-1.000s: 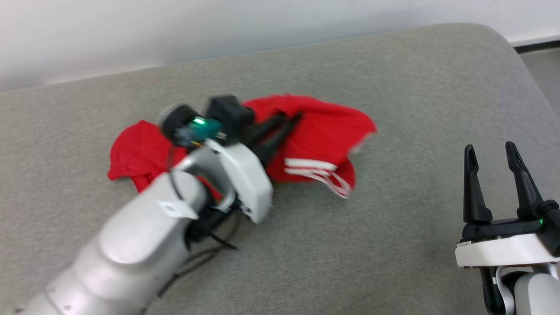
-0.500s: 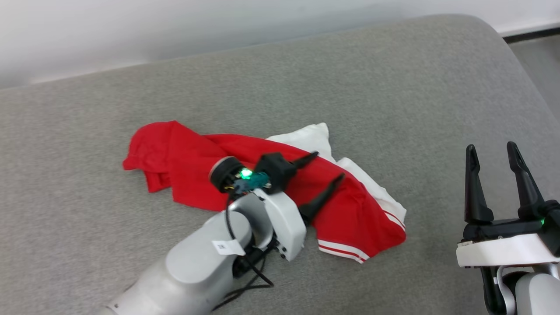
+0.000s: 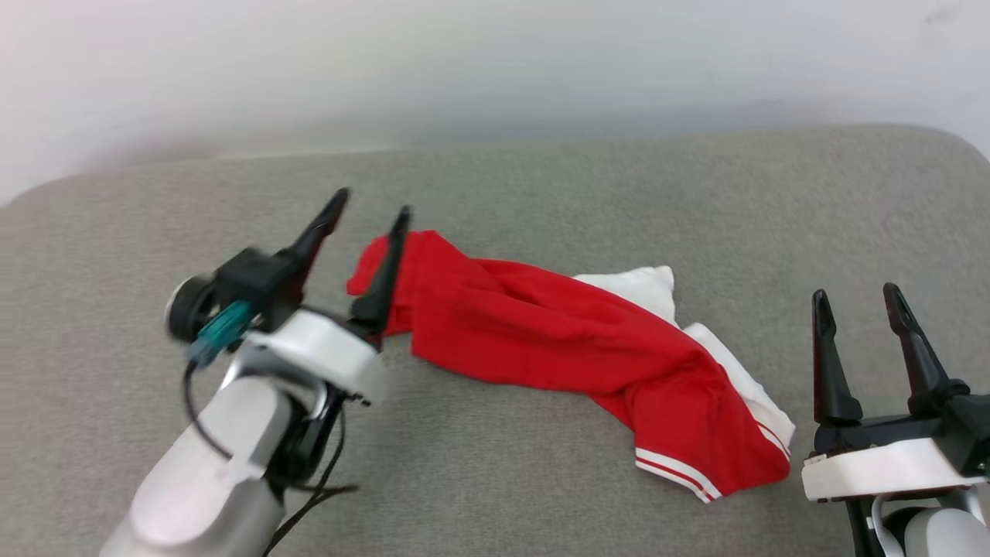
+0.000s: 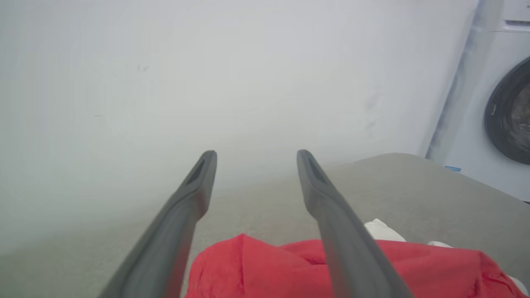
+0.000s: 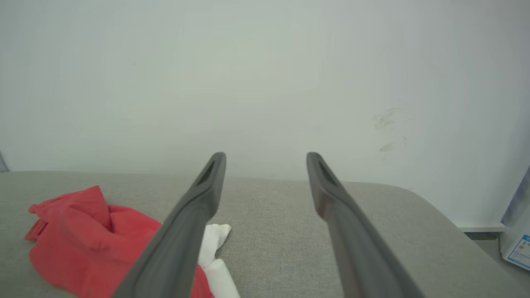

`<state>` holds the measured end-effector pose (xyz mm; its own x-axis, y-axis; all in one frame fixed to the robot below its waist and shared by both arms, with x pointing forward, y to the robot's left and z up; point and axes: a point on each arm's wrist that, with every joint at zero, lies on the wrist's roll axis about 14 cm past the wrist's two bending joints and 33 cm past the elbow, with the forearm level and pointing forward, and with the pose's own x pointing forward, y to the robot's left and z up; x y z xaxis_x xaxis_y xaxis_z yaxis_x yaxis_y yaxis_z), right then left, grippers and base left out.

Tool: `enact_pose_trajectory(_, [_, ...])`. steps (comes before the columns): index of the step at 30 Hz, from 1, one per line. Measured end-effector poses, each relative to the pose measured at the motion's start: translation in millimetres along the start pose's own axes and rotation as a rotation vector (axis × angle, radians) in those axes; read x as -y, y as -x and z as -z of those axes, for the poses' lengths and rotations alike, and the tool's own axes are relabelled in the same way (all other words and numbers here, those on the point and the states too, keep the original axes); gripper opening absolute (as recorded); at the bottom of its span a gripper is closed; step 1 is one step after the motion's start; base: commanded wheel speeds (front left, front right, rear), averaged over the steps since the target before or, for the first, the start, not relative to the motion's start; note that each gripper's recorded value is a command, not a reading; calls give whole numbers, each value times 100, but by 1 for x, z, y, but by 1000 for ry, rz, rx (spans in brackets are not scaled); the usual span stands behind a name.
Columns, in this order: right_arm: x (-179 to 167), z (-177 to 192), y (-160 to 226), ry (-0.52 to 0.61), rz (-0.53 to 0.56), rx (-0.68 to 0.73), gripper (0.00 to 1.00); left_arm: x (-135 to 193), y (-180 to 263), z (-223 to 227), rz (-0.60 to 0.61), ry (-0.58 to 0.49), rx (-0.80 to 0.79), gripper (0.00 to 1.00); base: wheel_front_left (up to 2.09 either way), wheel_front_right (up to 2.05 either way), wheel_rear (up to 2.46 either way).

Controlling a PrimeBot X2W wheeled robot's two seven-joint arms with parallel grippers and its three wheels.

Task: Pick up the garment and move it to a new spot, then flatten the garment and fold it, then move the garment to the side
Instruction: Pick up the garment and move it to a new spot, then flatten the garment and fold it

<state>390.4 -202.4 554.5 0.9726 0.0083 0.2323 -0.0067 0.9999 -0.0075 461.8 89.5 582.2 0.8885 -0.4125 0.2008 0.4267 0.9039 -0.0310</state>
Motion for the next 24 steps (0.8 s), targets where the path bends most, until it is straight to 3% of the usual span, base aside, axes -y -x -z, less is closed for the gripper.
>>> enact_pose_trajectory(10, [-23, -9, 4, -22, -66, 24, 100, -18, 88, 0, -192, 28, 21, 100, 0, 0, 0])
enact_pose_trajectory(24, [-27, 4, 10, -62, -70, -20, 100, -8, 105, -1, -213, 26, 59, 100, 0, 0, 0])
